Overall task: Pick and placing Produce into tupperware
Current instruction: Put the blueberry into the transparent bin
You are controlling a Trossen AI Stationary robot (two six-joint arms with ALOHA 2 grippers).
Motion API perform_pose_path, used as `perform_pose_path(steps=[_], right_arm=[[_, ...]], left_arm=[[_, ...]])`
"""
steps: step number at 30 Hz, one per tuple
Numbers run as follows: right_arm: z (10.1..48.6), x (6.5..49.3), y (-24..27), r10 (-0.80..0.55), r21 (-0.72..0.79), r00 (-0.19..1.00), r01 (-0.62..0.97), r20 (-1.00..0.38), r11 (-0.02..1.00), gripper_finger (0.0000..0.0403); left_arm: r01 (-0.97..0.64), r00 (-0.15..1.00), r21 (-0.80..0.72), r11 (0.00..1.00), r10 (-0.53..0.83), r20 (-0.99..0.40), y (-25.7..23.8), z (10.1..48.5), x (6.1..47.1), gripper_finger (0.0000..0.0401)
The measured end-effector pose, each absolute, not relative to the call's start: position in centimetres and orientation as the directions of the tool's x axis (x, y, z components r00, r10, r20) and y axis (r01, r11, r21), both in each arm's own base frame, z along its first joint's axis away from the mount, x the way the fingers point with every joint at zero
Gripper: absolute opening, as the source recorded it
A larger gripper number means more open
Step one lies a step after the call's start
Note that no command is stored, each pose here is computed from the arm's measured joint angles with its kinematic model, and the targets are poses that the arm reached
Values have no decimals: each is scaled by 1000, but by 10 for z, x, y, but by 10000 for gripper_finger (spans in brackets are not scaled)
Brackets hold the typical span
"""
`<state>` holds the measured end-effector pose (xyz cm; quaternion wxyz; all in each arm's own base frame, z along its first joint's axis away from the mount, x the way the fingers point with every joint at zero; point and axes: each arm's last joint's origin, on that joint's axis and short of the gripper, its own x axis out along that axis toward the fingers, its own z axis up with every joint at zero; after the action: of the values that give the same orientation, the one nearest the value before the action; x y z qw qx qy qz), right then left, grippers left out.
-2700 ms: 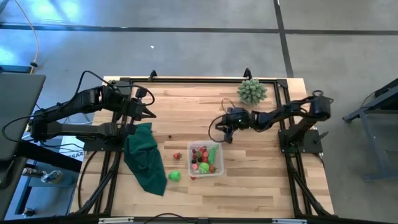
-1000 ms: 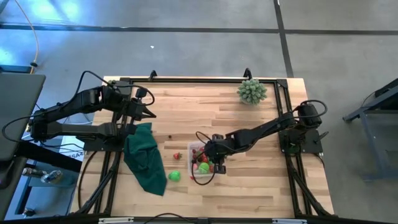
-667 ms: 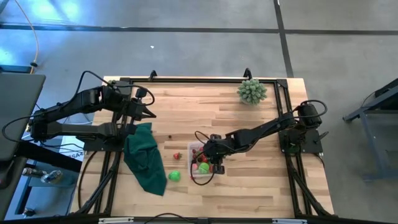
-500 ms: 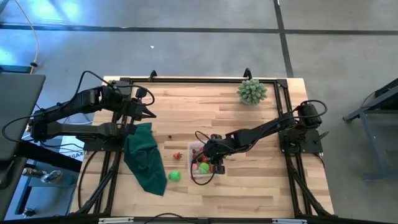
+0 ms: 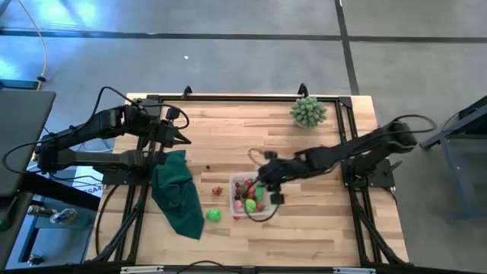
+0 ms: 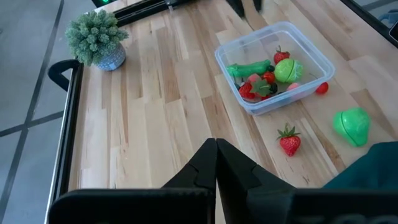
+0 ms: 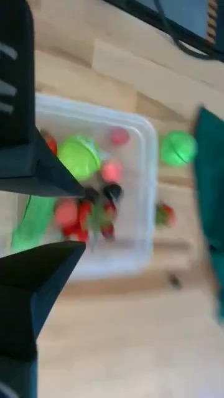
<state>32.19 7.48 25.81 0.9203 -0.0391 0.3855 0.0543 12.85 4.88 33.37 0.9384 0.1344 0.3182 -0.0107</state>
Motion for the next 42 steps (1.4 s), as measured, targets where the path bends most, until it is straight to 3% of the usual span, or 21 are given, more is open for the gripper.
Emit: perform_pose_path(steps=[5,15,18,27,42], right_arm=[[288,271,57,18,-113,780,-113,-626,987,87],[301,172,25,80,8,903,-85,-422,996,53],[305,157,24,97,49,893,-85,-440,995,42],[304,163,30,101,-3,824,-123,-557,992,30],[295,176,32,92,-1,792,-115,-604,993,30]], left_arm=[[105,798,246,964,66,-600,49,334,129,1],[105,797,246,964,66,-600,49,334,129,1],[105,797,245,964,65,-600,49,334,129,1],[105,798,246,964,66,-600,49,334,129,1],[105,797,245,964,65,-600,49,334,129,1]])
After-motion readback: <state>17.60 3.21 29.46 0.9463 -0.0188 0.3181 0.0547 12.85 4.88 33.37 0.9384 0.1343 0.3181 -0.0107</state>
